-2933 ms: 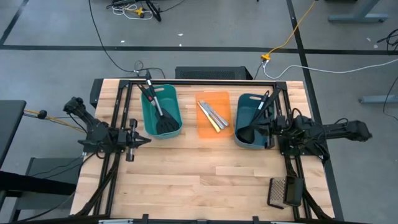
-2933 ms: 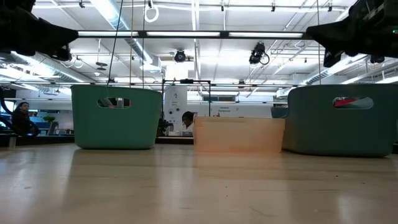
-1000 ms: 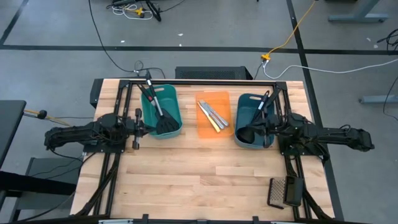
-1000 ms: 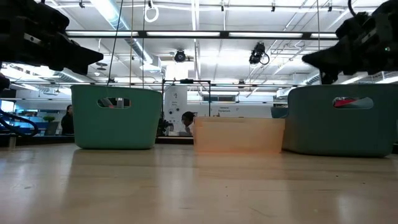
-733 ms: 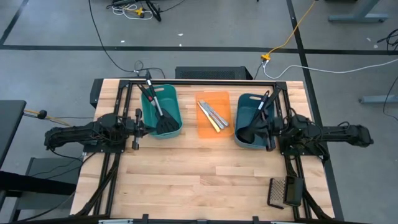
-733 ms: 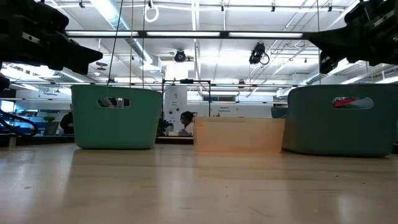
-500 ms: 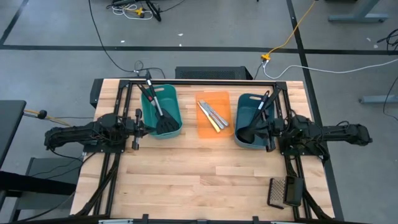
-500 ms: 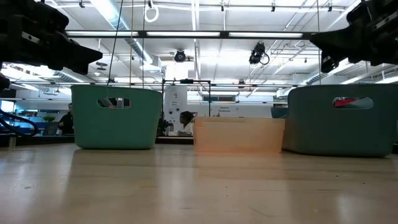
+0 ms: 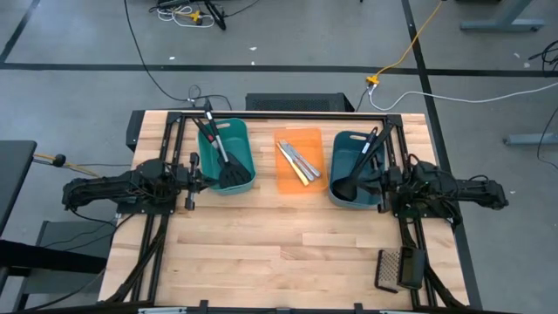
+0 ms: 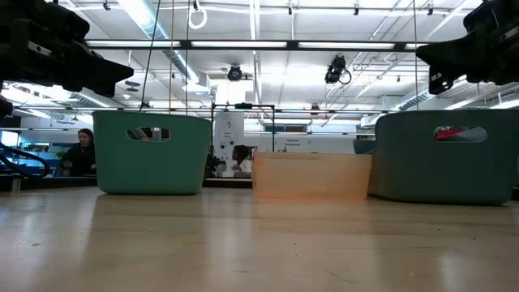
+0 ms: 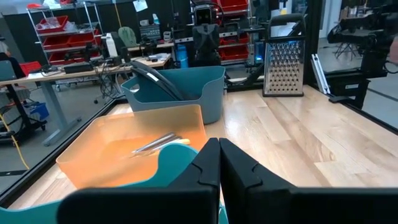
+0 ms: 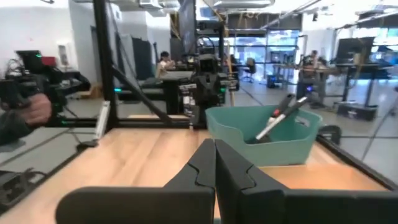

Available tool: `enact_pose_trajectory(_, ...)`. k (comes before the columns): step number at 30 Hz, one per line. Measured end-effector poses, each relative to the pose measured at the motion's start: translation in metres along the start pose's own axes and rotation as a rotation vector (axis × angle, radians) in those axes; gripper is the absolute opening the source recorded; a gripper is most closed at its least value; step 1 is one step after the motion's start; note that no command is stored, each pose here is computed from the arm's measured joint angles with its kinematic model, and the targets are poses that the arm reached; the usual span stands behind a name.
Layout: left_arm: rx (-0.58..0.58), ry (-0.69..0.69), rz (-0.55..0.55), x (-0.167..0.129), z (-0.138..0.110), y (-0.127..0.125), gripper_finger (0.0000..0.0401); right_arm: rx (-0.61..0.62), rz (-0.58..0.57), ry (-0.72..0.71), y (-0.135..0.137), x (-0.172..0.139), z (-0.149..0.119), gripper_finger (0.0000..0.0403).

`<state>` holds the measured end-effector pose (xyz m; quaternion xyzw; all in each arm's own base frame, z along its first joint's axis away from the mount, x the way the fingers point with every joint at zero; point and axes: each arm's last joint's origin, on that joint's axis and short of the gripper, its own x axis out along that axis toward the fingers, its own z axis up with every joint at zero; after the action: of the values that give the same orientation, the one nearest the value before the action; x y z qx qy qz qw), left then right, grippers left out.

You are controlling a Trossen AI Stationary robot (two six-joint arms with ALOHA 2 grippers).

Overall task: Pick & Place Kitchen Items
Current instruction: Return to home position

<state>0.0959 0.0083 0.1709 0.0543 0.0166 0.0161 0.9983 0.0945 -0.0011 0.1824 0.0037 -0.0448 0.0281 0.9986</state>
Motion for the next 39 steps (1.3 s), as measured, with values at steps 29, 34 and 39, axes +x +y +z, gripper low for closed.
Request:
enact_pose_trajectory(29,-0.015,-0.001,0.1,-0.0001,0.0006,0.0029,0.0021,-0.004,-0.056,0.019,-0.0017,-0.0001,-0.0021,0.0011)
enact_pose_trajectory(34,-0.036,-0.004,0.1,-0.0001,0.0008,0.003,0.0022,-0.004,-0.056,0.019,-0.0017,-0.0001,-0.0021,0.0011)
enact_pose_trajectory(39,-0.045,-0.005,0.1,-0.0001,0.0008,0.003,0.0021,-0.003,-0.056,0.019,-0.0017,-0.0001,-0.0021,0.0011)
